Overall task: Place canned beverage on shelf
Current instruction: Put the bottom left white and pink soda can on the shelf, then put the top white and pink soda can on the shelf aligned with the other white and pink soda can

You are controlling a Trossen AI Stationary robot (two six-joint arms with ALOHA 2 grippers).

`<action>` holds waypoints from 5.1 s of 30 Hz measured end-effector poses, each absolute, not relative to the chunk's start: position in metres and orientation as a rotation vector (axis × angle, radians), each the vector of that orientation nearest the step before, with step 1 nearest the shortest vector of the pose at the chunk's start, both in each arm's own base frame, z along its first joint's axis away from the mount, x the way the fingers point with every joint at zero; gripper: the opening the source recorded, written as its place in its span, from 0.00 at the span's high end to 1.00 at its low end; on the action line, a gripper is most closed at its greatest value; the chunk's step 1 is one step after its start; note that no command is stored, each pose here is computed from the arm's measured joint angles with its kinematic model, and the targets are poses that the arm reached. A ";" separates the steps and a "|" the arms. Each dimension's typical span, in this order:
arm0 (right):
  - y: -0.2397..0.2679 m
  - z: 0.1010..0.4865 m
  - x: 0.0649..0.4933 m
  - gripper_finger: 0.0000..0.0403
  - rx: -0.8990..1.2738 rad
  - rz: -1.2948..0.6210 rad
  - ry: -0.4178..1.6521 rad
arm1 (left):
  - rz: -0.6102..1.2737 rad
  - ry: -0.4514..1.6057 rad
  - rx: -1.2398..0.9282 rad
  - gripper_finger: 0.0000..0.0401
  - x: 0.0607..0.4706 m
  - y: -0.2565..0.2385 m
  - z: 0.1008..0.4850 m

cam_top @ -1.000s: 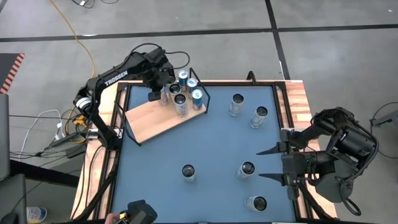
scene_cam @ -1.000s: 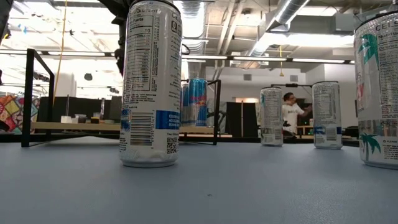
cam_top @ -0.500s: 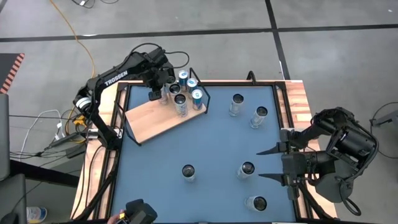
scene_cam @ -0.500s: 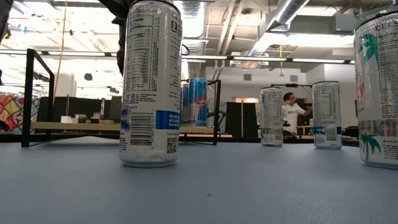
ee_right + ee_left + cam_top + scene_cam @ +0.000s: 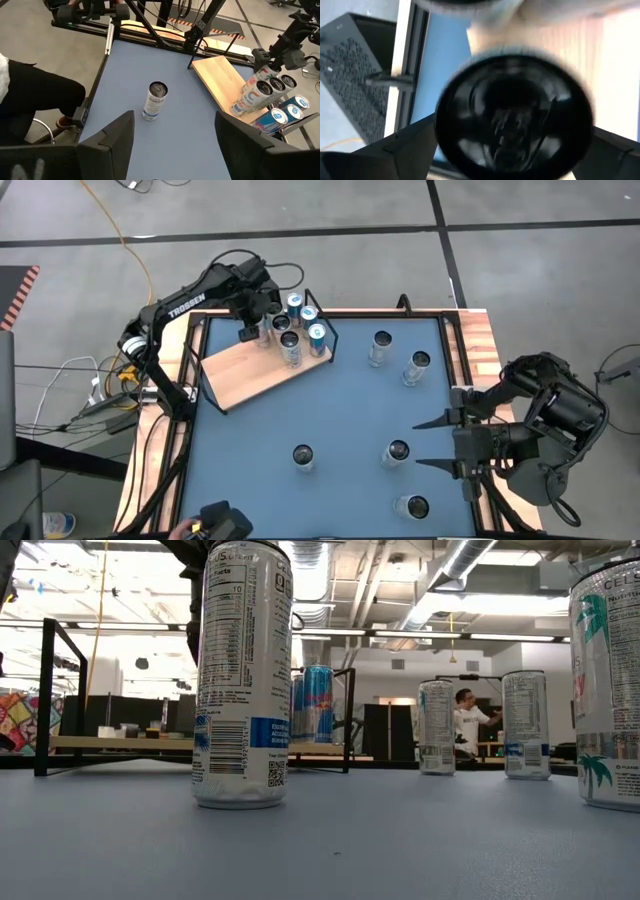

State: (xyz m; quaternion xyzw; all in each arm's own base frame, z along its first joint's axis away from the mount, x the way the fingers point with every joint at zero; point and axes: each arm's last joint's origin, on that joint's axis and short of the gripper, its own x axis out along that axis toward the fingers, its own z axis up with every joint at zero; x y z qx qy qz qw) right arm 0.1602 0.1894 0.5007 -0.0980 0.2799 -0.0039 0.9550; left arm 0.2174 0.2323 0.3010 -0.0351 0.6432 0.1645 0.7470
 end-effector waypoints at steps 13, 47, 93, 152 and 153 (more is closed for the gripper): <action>0.185 0.502 0.165 0.37 -0.250 -0.060 0.542 | 0.391 1.484 -0.033 0.08 0.221 0.220 0.320; -0.001 0.445 0.387 0.45 -0.363 0.336 0.607 | -0.057 0.434 0.057 0.08 0.197 0.034 0.547; -0.035 0.355 0.472 1.00 -0.656 -0.185 0.824 | -0.150 0.405 0.155 0.08 0.209 0.015 0.547; 0.041 0.372 0.109 1.00 -0.373 -0.244 -0.117 | 0.826 -0.287 -0.103 0.08 0.099 -0.001 0.413; 0.038 0.375 0.109 1.00 -0.368 -0.295 -0.134 | 0.858 -0.267 -0.092 0.08 0.099 -0.001 0.412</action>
